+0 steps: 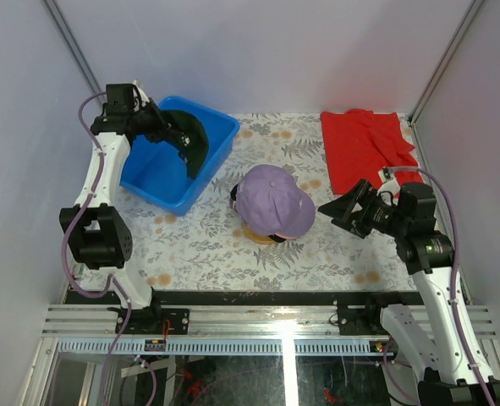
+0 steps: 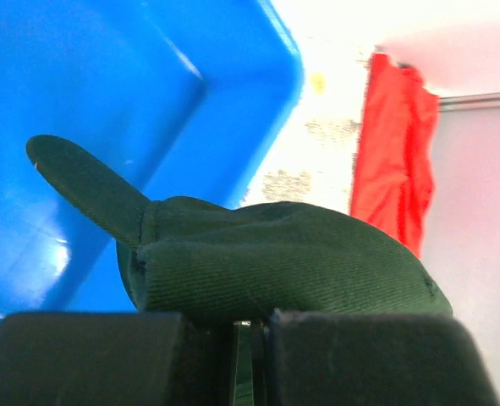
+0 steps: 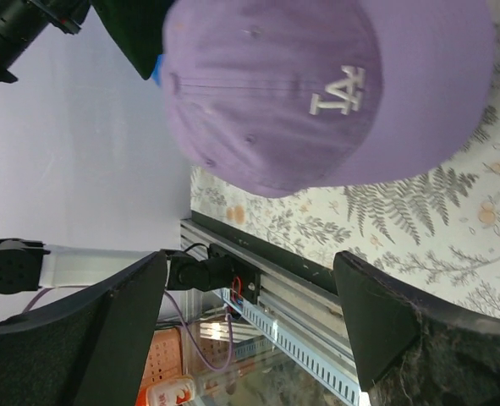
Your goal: Stack the hats
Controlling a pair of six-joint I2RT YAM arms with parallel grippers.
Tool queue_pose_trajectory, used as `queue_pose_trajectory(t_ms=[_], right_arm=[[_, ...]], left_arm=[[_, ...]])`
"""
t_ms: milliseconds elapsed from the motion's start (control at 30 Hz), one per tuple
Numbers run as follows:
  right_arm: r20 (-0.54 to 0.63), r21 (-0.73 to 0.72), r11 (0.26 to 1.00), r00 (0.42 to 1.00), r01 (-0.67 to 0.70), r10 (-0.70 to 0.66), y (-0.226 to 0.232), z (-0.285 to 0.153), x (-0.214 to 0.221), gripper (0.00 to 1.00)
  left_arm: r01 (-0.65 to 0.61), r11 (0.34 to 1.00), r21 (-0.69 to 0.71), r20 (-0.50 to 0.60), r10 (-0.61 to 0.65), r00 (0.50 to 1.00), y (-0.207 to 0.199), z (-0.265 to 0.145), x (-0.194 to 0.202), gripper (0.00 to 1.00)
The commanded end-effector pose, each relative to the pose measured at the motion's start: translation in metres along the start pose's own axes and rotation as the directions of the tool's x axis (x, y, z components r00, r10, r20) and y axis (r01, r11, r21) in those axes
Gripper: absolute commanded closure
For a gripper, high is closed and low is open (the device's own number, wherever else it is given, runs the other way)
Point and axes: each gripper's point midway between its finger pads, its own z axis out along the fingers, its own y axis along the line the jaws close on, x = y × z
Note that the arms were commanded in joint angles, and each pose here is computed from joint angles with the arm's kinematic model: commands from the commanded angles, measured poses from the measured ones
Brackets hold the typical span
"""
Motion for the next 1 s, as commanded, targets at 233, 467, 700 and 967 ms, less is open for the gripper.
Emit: queue_pose_trajectory(t_ms=[233, 467, 700, 967], right_arm=[[0.077, -0.324, 0.935, 0.989, 0.141, -0.123, 0.102, -0.030, -0.026, 0.15], [0.186, -0.231, 0.861, 0.889, 0.454, -0.419, 0.143, -0.047, -0.064, 0.17], [0.204, -0.127, 0.770, 0.776, 0.625, -0.597, 0.182, -0.016, -0.089, 0.18], [0.170, 0.002, 0.649, 0.639, 0.761, -0.750, 0.217, 0.036, -0.070, 0.15]], left_arm=[[0.025, 0.911, 0.412, 0.103, -0.074, 0.992, -0.132, -0.115, -0.020, 1.00], [0.043, 0.899, 0.436, 0.078, -0.085, 0.993, -0.154, -0.139, 0.000, 1.00], [0.070, 0.918, 0.390, -0.010, -0.072, 0.997, -0.165, -0.134, 0.044, 1.00], [0.081, 0.921, 0.382, -0.057, -0.064, 0.996, -0.178, -0.130, 0.067, 1.00]])
